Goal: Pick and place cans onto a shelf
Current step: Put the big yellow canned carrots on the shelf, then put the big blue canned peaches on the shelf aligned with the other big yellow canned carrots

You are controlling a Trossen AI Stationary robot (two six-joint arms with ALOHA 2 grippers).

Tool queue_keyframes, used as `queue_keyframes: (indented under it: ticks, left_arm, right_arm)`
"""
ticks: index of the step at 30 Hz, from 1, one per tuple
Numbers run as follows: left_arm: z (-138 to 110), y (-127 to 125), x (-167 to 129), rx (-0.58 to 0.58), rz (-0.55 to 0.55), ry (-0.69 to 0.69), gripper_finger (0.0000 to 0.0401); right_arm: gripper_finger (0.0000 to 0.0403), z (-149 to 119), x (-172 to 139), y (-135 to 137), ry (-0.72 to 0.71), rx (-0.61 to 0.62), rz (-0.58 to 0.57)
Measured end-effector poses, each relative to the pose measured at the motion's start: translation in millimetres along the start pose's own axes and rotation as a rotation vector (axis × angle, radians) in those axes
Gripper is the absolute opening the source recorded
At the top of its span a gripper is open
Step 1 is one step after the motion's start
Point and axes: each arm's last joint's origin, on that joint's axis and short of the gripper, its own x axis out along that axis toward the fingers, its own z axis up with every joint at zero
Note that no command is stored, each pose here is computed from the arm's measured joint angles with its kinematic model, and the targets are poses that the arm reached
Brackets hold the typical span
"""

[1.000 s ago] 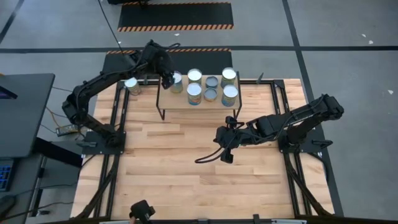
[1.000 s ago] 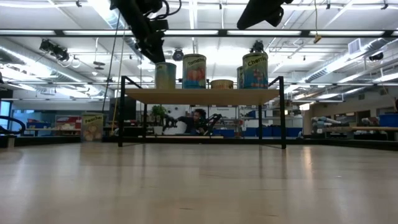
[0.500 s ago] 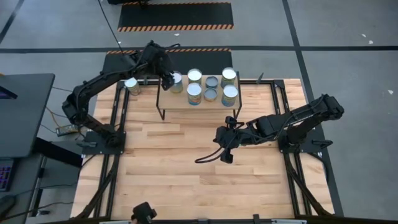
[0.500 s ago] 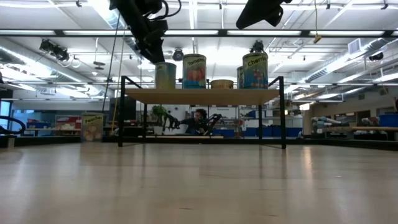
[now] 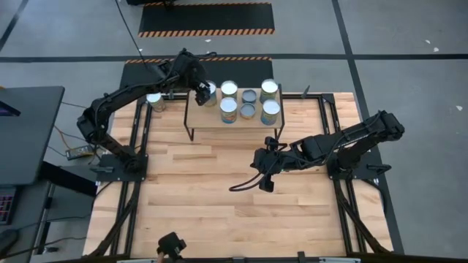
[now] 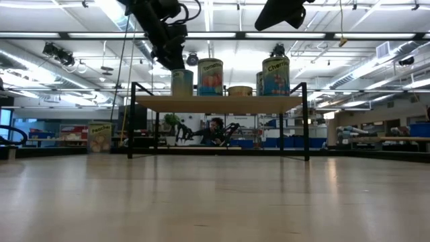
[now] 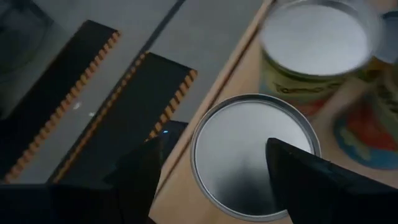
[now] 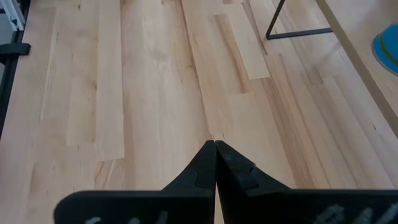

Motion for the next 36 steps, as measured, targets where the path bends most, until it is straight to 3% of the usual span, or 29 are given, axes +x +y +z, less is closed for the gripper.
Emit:
queue_keyframes:
  ticks: [7,16,27,31,36]
  left_arm:
    - [-3.5,9.2,-3.5,-0.039,0.189,0.048,0.0292]
    - [-2.1,3.9,-3.7,-0.096,0.136,0.030,0.0292]
    - [-0.2,0.5,-8.3,-0.059,0.131,0.020,0.0292]
    - [11.7,6.0,-27.3,-0.044,0.149,-0.023,0.0292]
    - [26.3,16.5,-77.1,-0.037,0.171,-0.128,0.0292]
  right_arm:
    - [0.0009,0.1,0.0,0.0,-0.001,0.000,0.001]
    - [0.0009,0.1,0.0,0.1,-0.001,-0.001,0.001]
    - [0.0009,0.1,0.0,0.1,-0.001,-0.007,0.001]
    - [0.0009,1.2,0.0,-0.5,-0.018,-0.056,-0.024]
    - [0.0009,10.8,-0.4,-1.3,-0.124,-0.149,-0.099]
